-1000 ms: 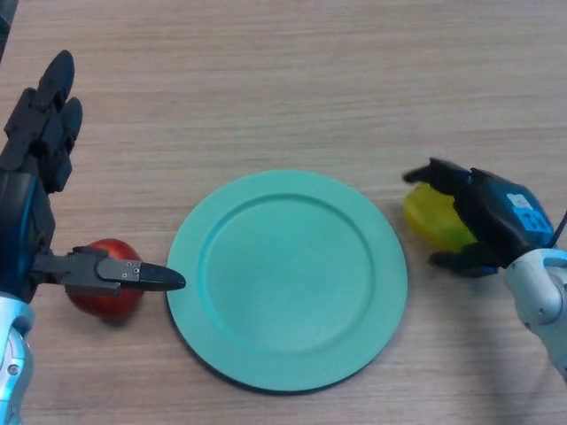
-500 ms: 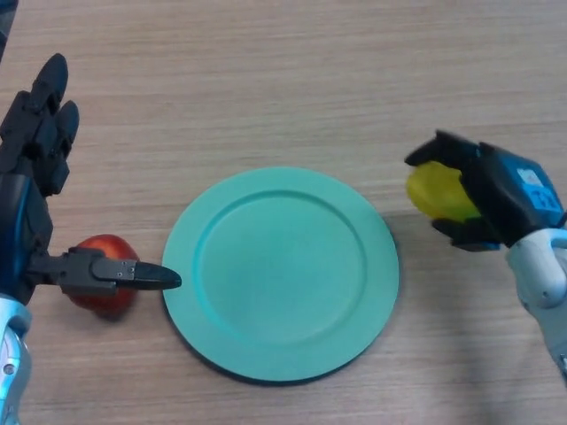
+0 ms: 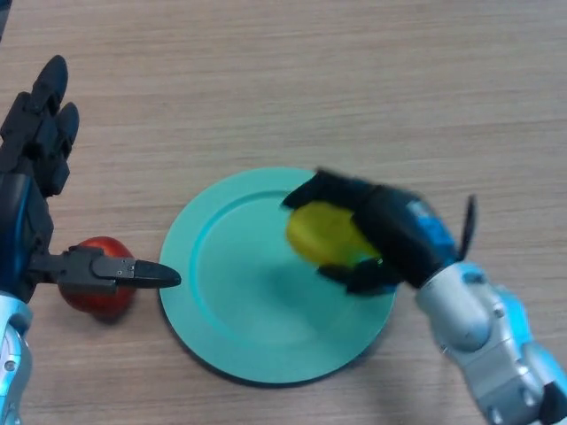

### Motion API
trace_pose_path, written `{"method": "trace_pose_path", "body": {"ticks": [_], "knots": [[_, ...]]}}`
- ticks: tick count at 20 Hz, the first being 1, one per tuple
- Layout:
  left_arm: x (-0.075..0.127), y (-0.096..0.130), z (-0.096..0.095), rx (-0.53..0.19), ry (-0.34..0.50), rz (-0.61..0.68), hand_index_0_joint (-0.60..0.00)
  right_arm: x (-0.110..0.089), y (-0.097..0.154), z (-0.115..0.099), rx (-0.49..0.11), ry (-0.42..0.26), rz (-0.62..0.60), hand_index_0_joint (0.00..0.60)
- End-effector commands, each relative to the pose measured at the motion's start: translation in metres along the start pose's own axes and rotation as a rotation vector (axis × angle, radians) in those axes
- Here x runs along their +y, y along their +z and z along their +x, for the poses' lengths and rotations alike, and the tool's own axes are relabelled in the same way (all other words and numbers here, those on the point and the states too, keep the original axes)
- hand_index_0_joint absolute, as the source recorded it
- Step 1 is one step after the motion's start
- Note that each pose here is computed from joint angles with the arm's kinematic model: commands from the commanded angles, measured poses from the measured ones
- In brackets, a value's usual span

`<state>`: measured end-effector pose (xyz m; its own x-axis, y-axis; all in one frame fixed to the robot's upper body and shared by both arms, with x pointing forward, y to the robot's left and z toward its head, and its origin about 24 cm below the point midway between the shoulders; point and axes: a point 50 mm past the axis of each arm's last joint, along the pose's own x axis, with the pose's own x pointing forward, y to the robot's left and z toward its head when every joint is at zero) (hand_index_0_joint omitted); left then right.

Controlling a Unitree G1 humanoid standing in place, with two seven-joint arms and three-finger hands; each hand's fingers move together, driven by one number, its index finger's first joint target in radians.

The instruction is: Pick up the yellow starfruit and place it on the plate

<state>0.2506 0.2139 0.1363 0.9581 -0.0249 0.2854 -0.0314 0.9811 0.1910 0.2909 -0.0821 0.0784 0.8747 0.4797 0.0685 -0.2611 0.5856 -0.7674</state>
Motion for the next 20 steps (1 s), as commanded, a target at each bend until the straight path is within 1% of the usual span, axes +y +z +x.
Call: {"method": "trace_pose_path", "body": {"ticks": [1,2,3,4,5,7,8,9,10,11,12,13,16,17,18,20], "knots": [[0.017,0.036,0.003,-0.247,0.057,0.041,0.000,-0.013,0.018,0.007,-0.163,-0.111,-0.072,0.600],[0.017,0.037,0.003,-0.249,0.060,0.043,0.000,-0.009,0.017,0.007,-0.164,-0.094,-0.075,0.600],[0.018,0.038,0.003,-0.250,0.064,0.045,0.000,0.000,0.015,0.007,-0.189,-0.045,-0.152,0.600],[0.018,0.038,0.003,-0.249,0.065,0.044,0.000,0.004,0.013,0.007,-0.203,-0.018,-0.205,0.600],[0.018,0.037,0.003,-0.247,0.065,0.044,0.000,0.007,0.012,0.005,-0.174,-0.004,-0.123,0.600],[0.017,0.037,0.003,-0.240,0.061,0.049,0.000,0.006,0.013,0.003,-0.123,-0.011,0.020,0.600],[0.017,0.037,0.003,-0.238,0.060,0.050,0.000,0.006,0.014,0.002,-0.120,-0.012,0.030,0.550],[0.017,0.037,0.003,-0.238,0.059,0.051,0.000,0.006,0.014,0.003,-0.120,-0.016,0.033,0.401],[0.017,0.037,0.003,-0.238,0.059,0.051,0.000,0.004,0.015,0.003,-0.119,-0.023,0.042,0.301],[0.017,0.037,0.003,-0.235,0.057,0.053,0.000,0.000,0.018,0.002,-0.119,-0.043,0.082,0.151],[0.016,0.037,0.003,-0.231,0.052,0.055,0.000,-0.007,0.022,0.002,-0.121,-0.070,0.141,0.051],[0.014,0.037,0.004,-0.230,0.046,0.056,0.000,-0.014,0.026,0.001,-0.128,-0.097,0.182,0.000],[0.008,0.039,0.006,-0.241,0.036,0.050,0.000,-0.024,0.028,0.000,-0.124,-0.132,0.224,0.000],[0.007,0.041,0.007,-0.247,0.035,0.050,0.000,-0.030,0.029,-0.002,-0.118,-0.148,0.242,0.000],[0.005,0.041,0.009,-0.245,0.033,0.047,0.000,-0.038,0.031,-0.005,-0.113,-0.165,0.270,0.000],[-0.001,0.041,0.013,-0.234,0.009,0.039,0.000,-0.063,0.035,-0.014,-0.110,-0.207,0.344,0.000]]}}
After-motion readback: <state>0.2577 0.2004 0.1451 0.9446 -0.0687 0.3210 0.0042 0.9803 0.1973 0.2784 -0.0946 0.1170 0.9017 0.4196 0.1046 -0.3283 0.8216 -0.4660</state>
